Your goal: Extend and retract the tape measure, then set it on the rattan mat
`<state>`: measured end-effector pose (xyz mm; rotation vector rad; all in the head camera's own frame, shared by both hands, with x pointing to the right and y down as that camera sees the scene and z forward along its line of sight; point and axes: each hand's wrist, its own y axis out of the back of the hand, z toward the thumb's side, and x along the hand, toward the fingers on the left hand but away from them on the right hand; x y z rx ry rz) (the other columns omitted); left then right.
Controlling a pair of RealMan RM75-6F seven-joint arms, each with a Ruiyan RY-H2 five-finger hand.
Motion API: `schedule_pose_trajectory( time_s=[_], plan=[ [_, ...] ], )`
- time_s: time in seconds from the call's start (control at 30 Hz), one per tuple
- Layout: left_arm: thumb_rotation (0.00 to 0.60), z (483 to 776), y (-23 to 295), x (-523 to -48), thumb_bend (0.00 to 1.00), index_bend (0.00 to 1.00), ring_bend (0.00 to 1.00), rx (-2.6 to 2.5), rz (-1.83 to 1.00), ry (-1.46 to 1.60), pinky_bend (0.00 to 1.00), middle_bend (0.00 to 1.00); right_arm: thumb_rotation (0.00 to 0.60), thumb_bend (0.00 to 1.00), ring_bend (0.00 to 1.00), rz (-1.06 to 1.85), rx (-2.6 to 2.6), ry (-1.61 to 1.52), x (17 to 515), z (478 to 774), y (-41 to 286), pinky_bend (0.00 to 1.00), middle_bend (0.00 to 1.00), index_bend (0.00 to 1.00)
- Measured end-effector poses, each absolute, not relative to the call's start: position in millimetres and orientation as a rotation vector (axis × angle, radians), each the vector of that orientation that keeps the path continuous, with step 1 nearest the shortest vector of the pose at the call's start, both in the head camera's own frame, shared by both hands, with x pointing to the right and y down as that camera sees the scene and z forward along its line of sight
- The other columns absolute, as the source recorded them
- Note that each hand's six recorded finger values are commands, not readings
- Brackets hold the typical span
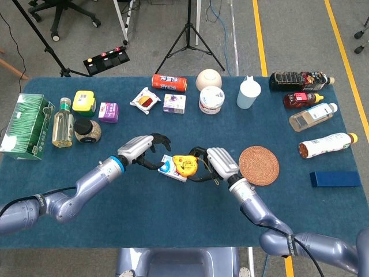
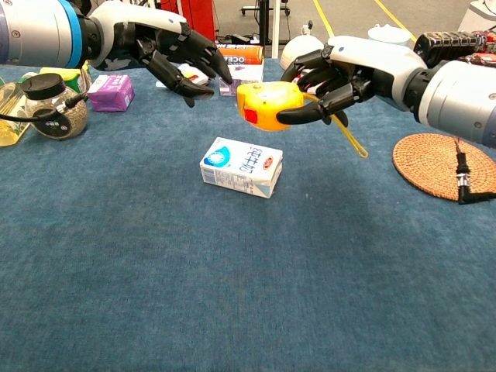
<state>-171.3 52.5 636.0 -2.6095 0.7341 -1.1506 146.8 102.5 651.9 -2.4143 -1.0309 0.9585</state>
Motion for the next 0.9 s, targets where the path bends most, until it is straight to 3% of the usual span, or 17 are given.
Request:
schedule_pose_trajectory(
  time_s=[0.17,0.63,0.9],
  plan=[
    [0.600,629.7,49.8,-173.2,0.29,0.04,0.00,-2.604,-1.129,0.759,0.23,0.01,0.409,0.27,0.67,0.961,-2.412,-1.035,149.1,652.1,102.1,0.69,0.50,0.52],
    [0.600,598.1,33.5,-221.4,0.28,0.04,0.00,-2.504,-1.106,0.876,0.22,0.00,0.410,0.27,0.67,1.005,-2.370,-1.061,172.7,653.0,97.2,0.69,0.50,0.52],
    [0.600,580.3,43.9,-270.5,0.28,0.04,0.00,-2.398,-1.155,0.860,0.22,0.00,0.406,0.27,0.67,1.070,-2.316,-1.075,203.9,655.2,98.2,0.69,0.50,0.52]
  ],
)
